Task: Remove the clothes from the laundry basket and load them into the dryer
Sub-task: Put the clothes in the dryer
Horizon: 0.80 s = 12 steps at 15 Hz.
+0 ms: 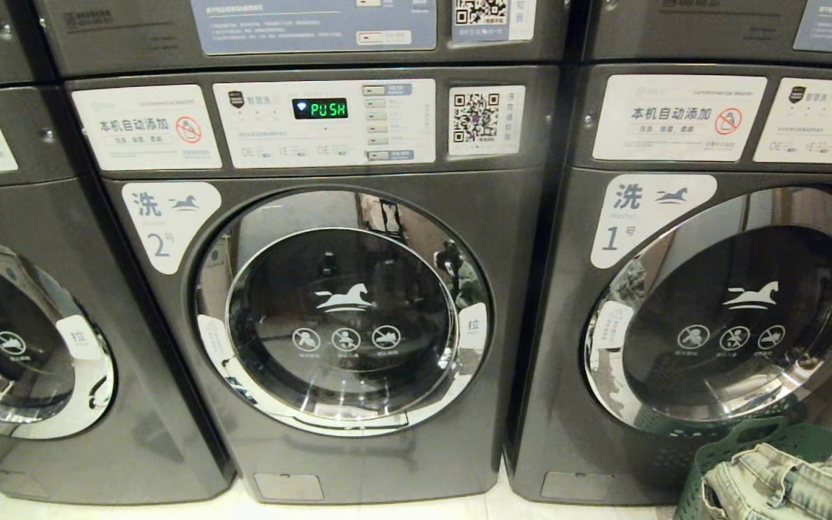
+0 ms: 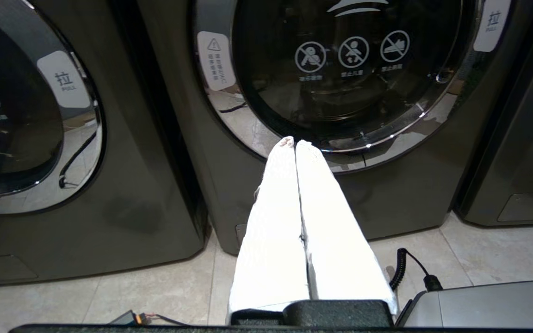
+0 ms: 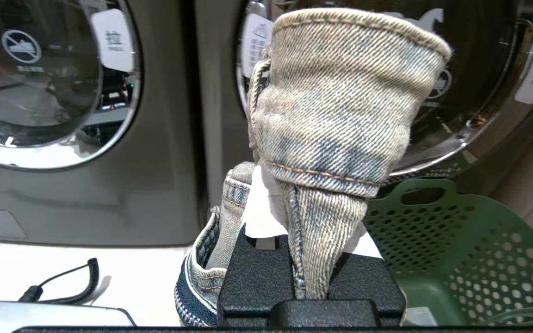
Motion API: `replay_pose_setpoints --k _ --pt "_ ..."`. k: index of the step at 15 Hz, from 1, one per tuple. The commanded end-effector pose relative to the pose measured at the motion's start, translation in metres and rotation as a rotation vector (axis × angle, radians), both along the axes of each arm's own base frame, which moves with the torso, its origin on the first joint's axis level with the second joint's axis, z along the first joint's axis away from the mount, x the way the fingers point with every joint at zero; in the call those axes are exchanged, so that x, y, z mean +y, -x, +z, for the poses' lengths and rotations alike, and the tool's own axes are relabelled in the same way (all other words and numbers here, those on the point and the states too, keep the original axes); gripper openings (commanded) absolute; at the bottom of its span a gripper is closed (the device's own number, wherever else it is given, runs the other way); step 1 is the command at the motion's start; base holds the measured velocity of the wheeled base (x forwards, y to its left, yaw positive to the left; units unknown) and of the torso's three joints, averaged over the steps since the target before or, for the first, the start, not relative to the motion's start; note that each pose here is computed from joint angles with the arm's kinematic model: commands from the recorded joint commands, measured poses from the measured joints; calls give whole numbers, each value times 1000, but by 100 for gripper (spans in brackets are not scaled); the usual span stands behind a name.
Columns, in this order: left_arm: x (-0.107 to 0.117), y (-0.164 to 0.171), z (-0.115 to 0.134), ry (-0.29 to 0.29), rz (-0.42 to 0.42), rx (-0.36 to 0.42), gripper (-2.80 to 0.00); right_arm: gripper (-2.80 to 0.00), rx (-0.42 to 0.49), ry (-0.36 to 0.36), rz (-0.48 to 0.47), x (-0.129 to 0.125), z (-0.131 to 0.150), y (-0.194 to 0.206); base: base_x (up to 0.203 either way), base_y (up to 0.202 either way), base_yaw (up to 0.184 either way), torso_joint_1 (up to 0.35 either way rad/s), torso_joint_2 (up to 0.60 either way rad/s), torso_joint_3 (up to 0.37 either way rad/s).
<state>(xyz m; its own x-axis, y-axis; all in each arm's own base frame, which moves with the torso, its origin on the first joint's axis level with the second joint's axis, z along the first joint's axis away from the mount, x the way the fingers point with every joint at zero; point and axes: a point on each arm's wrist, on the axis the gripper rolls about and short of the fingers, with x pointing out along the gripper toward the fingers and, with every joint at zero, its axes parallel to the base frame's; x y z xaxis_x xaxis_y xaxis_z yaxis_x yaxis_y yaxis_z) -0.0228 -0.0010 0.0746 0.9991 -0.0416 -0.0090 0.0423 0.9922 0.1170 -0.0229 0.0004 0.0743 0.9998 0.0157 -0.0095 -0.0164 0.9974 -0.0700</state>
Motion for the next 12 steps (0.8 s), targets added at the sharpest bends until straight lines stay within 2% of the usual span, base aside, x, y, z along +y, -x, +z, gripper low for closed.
replay_pose_setpoints --k 1,12 --pt "0 0 0 1 0 -1 -280 -280 0 0 1 0 0 0 0 196 0 2 1 -4" --pt "0 0 0 3 3 -1 -280 -280 0 -1 0 0 0 0 0 195 -1 3 2 4"
